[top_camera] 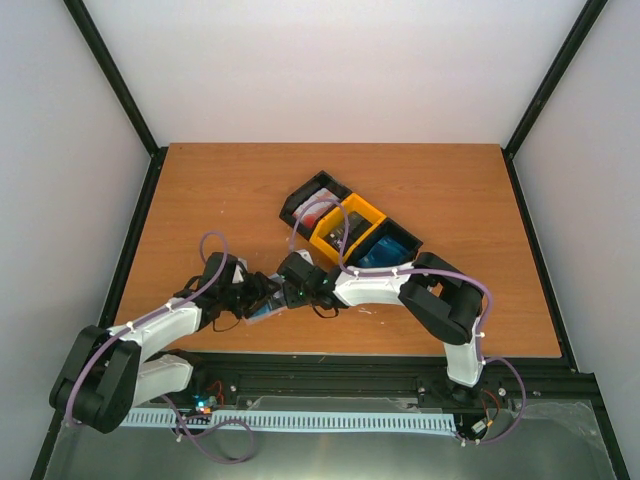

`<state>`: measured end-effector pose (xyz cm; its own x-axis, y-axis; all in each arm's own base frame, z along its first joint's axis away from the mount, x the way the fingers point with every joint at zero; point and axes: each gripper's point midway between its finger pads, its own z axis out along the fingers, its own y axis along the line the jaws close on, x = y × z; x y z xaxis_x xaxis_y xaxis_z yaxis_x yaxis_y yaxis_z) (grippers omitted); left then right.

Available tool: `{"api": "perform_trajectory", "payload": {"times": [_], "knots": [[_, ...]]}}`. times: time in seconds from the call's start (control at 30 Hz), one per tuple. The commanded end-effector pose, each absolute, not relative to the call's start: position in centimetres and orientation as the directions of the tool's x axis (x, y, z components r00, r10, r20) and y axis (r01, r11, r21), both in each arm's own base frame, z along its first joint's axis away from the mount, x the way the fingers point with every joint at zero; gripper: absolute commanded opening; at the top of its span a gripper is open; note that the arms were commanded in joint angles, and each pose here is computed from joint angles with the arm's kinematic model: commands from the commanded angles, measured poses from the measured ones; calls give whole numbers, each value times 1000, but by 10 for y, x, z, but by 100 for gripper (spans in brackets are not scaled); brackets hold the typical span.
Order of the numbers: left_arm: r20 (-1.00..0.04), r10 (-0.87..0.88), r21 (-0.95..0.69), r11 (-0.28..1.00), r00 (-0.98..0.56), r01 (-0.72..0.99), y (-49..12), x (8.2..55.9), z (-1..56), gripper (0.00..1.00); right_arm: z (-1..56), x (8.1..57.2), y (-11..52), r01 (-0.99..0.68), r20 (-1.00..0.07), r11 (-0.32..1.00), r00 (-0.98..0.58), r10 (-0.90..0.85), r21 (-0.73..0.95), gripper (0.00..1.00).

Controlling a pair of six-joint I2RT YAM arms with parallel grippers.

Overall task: Put the credit cards into the card holder
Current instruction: Insert the credit card into the card holder.

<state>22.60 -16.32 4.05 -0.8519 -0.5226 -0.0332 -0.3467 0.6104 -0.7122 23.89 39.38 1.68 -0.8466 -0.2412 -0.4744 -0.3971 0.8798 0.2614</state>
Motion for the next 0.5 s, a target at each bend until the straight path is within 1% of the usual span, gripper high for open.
{"api": "perform_trajectory", "payload": {"times": [0.0,0.17,0.33,0.47], "knots": [[-4,-550,-678,615,-835,-402,-158,222,34,65,-74,180,326,-371,-161,923,-921,-354,96,35],[4,-540,-696,603,-842,-390,-163,222,40,68,-74,179,328,-375,-158,921,-921,-357,104,35],[50,-517,-735,560,-854,-382,-173,219,41,68,-68,177,340,-391,-162,908,-916,-367,151,35],[61,-509,-755,539,-859,-373,-178,219,45,68,-62,172,351,-401,-162,891,-914,-373,212,39]]}}
